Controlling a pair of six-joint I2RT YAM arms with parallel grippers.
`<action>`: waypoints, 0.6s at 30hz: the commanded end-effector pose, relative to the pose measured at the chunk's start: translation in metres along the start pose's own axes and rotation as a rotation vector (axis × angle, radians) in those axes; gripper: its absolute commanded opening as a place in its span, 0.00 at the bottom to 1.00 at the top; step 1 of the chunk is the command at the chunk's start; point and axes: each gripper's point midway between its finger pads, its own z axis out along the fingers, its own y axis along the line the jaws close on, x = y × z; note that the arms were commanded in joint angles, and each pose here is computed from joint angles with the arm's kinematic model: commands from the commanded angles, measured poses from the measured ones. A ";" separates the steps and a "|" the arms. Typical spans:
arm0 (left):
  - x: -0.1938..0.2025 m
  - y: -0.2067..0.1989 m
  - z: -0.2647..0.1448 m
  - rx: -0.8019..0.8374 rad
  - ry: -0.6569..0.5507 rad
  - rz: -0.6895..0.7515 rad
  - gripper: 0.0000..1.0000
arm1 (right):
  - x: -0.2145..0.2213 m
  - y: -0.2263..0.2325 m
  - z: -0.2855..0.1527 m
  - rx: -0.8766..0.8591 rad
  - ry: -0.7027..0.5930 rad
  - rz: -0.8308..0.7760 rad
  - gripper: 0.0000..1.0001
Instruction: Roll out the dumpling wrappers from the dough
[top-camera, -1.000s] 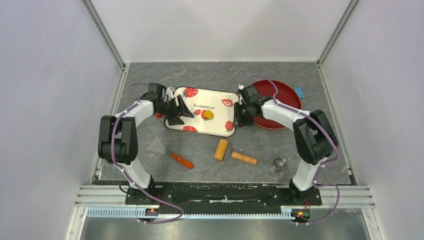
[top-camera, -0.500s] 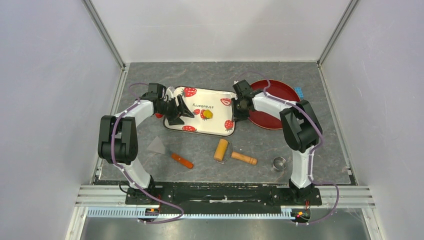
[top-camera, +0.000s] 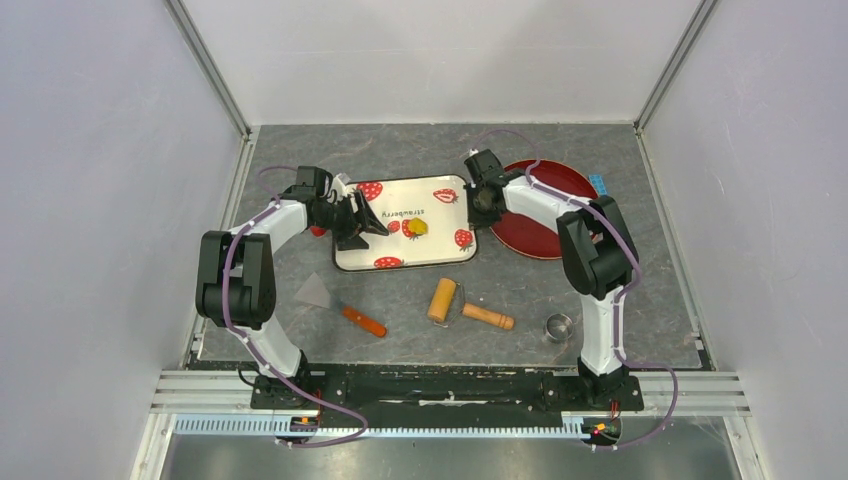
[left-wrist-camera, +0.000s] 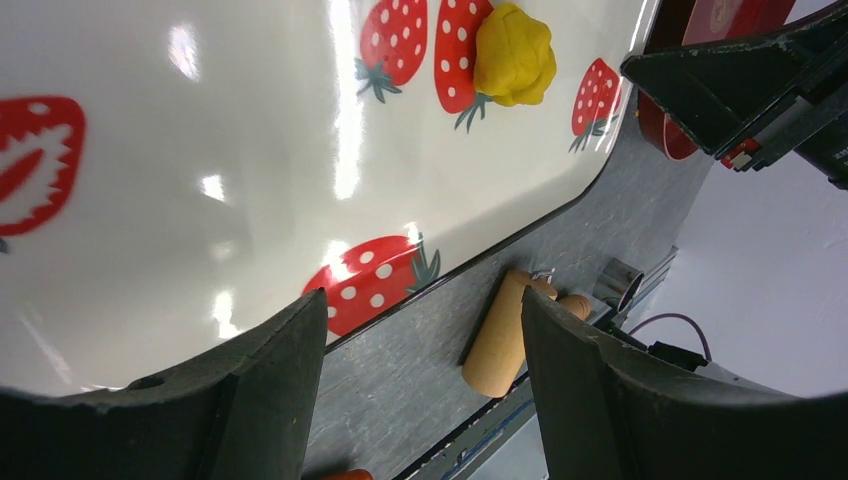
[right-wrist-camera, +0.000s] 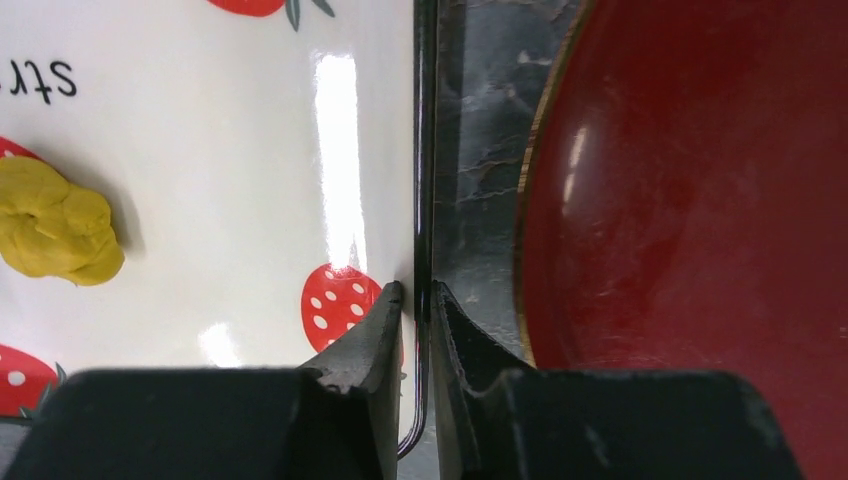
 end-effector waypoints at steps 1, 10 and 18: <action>-0.013 -0.021 -0.010 0.061 -0.045 0.100 0.75 | 0.005 -0.041 -0.010 0.114 0.010 -0.013 0.14; -0.013 -0.021 -0.010 0.063 -0.045 0.105 0.75 | 0.005 -0.053 -0.023 0.094 0.001 0.005 0.15; -0.014 -0.020 -0.011 0.053 -0.052 0.109 0.75 | 0.002 -0.047 -0.039 0.056 -0.023 0.014 0.18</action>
